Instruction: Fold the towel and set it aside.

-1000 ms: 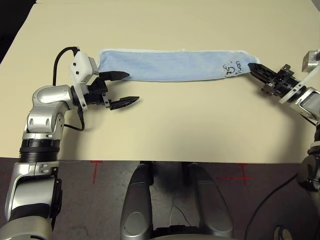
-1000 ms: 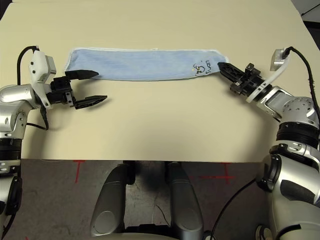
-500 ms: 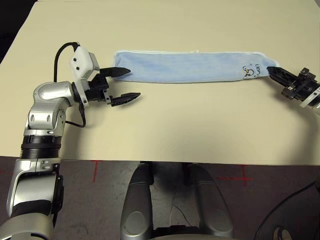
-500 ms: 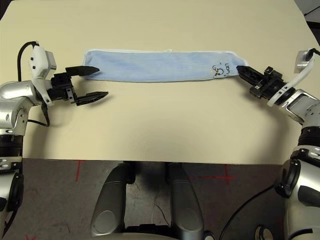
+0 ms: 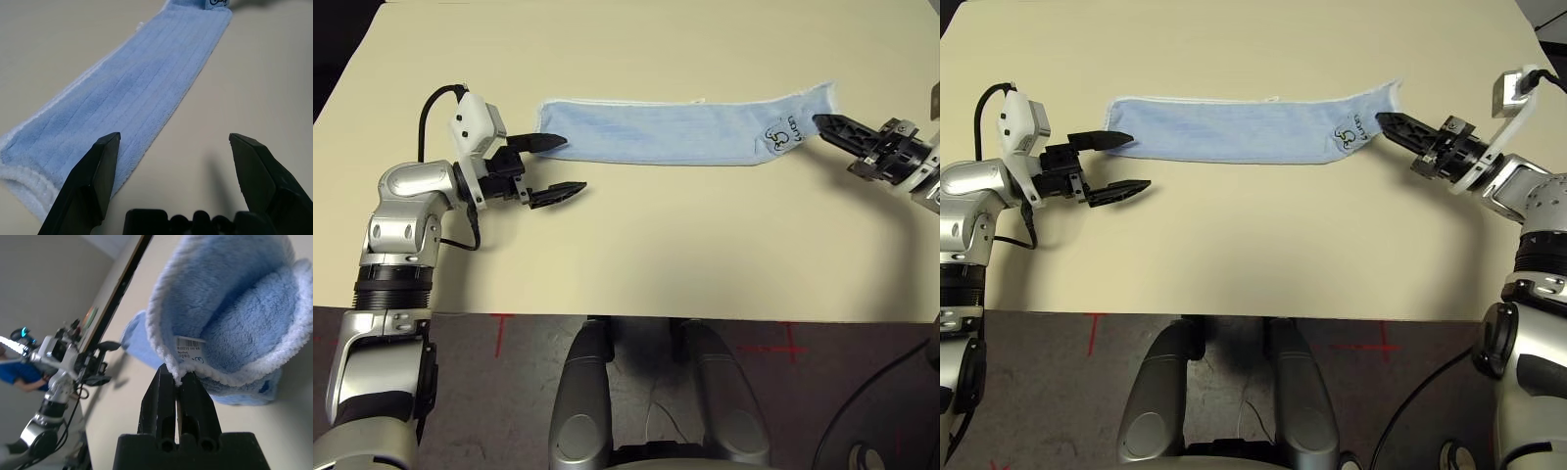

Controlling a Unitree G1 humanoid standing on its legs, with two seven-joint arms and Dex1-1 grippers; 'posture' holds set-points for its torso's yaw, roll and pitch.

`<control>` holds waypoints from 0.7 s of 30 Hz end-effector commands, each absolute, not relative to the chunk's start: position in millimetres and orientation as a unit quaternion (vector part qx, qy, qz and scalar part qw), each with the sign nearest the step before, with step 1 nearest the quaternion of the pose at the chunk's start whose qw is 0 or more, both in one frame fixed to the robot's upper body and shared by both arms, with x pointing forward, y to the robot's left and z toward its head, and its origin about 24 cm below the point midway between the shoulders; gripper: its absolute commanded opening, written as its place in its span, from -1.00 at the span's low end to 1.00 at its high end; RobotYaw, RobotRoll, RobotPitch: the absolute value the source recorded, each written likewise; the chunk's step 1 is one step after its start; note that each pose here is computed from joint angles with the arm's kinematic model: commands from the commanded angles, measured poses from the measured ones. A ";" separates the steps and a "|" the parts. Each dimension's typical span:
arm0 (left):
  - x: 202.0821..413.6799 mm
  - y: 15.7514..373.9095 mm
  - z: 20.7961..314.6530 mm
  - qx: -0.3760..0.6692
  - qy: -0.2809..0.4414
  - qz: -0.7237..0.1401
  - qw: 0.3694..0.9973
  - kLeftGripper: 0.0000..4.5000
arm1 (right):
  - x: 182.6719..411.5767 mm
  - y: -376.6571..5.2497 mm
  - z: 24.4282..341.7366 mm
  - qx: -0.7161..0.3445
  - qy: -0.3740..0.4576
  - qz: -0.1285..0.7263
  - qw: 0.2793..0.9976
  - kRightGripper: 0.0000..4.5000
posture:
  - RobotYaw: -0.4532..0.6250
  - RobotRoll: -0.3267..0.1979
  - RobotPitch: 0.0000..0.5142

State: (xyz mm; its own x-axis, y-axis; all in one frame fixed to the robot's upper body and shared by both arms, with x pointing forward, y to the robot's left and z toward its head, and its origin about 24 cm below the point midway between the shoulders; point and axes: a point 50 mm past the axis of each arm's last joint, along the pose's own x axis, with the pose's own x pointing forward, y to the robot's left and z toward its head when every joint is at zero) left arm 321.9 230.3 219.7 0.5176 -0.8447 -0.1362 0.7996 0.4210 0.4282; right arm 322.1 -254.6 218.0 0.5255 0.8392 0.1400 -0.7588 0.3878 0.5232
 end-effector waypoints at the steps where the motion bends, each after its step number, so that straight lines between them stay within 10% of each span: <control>1: 320.8 231.2 219.1 0.232 -0.044 -0.493 0.838 1.00 | 320.7 -237.5 217.0 0.251 0.090 0.516 0.814 -0.99 | -0.15 0.25 0.32; 21: 320.3 230.6 215.6 0.231 -0.041 -0.488 0.841 1.00 | 356.2 -167.1 204.0 0.143 0.105 0.526 0.832 -0.99 | -0.12 0.25 0.31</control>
